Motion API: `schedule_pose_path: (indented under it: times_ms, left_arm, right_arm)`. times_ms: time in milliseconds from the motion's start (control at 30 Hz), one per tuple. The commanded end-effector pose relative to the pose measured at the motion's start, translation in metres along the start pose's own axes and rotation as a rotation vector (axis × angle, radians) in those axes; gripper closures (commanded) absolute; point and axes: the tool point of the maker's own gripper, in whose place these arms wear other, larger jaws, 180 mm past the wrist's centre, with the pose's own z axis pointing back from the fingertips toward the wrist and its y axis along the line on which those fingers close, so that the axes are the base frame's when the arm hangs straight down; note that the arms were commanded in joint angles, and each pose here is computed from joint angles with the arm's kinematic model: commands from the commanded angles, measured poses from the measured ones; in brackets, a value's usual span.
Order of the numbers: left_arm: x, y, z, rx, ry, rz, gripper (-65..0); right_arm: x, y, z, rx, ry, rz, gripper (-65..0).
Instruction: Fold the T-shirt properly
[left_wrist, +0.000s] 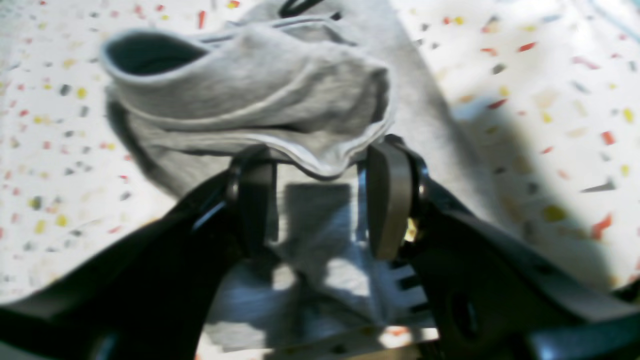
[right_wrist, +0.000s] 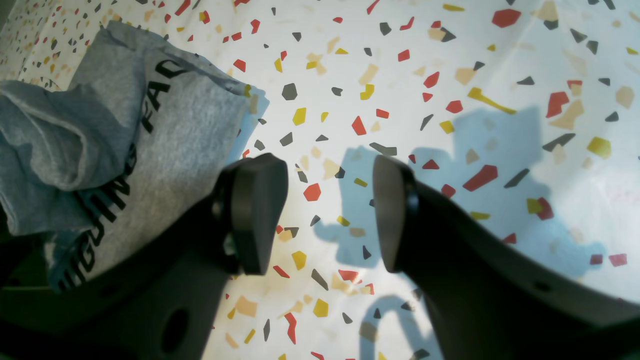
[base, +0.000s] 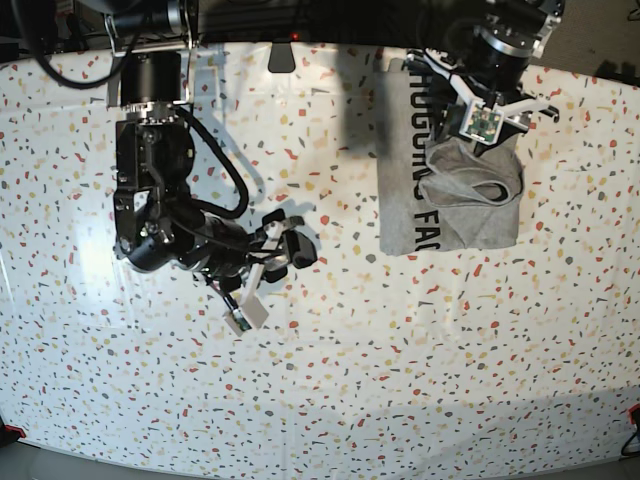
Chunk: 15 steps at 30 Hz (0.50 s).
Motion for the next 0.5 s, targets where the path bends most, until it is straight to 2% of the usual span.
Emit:
schedule_pose_path:
  times_ms: [0, 200, 400, 467]
  left_arm:
    - [0.01, 0.002, 0.002, 0.011, -0.041, -0.007, -29.0]
    - [0.017, 0.002, 0.003, 0.009, -0.078, -0.02, -29.0]
    - [0.032, -0.025, 0.006, -0.133, -0.169, -0.077, -29.0]
    - [0.032, -0.027, 0.007, -0.147, -0.17, -0.083, -29.0]
  right_arm:
    - [0.022, 0.001, 0.005, 0.01, -0.062, 0.027, -31.6]
    - [0.022, 0.001, 0.005, 0.01, -0.065, 0.027, -31.6]
    - [0.022, 0.001, 0.005, 0.01, -0.066, 0.027, -31.6]
    - [0.022, 0.001, 0.005, 0.01, -0.065, 0.027, -31.6]
